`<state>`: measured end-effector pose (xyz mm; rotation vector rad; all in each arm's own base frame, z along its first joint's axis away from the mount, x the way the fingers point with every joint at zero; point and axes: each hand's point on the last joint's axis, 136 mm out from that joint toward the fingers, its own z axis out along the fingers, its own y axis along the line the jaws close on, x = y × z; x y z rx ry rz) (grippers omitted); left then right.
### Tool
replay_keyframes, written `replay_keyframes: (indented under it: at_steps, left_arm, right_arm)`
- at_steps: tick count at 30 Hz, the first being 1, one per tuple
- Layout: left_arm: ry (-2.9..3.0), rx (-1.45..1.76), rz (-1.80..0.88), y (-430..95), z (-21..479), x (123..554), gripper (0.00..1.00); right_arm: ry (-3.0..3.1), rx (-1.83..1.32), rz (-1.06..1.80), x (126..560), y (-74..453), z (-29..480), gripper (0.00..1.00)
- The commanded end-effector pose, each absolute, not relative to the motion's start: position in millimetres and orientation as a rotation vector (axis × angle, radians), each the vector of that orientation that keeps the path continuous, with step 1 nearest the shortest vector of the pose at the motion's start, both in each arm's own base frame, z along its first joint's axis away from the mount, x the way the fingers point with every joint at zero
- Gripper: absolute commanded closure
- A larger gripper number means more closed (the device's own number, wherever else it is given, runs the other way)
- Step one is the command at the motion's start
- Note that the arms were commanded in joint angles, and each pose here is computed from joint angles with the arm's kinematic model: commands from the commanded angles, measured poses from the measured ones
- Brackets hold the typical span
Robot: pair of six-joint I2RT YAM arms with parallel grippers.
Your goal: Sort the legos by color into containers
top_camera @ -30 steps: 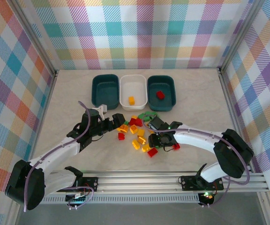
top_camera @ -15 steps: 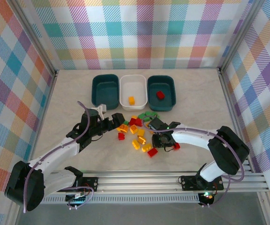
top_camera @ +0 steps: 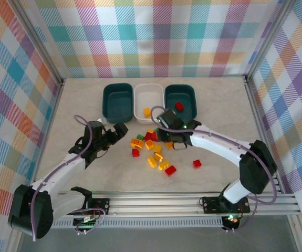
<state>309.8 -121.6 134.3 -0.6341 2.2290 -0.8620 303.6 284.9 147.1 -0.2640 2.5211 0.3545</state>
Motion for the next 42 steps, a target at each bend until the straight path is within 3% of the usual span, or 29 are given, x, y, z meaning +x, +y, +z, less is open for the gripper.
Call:
replay_keyframes:
  at_steps: [1, 8, 12, 24, 29, 32, 42]
  left_arm:
    - [2.201, -0.809, -0.882, -99, 129, 309, 0.00]
    - [2.226, -0.920, -0.926, -83, 110, 301, 0.00]
    - [2.257, -0.887, -0.945, -86, 108, 299, 0.00]
    - [2.266, -0.849, -0.982, -92, 109, 296, 0.00]
    - [2.261, -0.850, -0.980, -91, 111, 294, 0.00]
    - [2.252, -0.848, -0.979, -90, 115, 293, 0.00]
    - [2.237, -0.832, -0.991, -91, 126, 287, 0.00]
  right_arm:
    - [2.394, -0.413, 0.505, 335, 340, 164, 0.64]
    - [2.225, -0.616, 0.586, 391, 421, 173, 0.64]
    - [2.227, -0.671, 0.546, 417, 446, 152, 0.64]
    - [2.304, -0.692, 0.478, 450, 467, 117, 0.62]
    - [2.326, -0.698, 0.480, 456, 471, 112, 0.54]
    - [2.325, -0.702, 0.490, 455, 473, 117, 0.48]
    - [2.238, -0.674, 0.502, 453, 464, 175, 0.44]
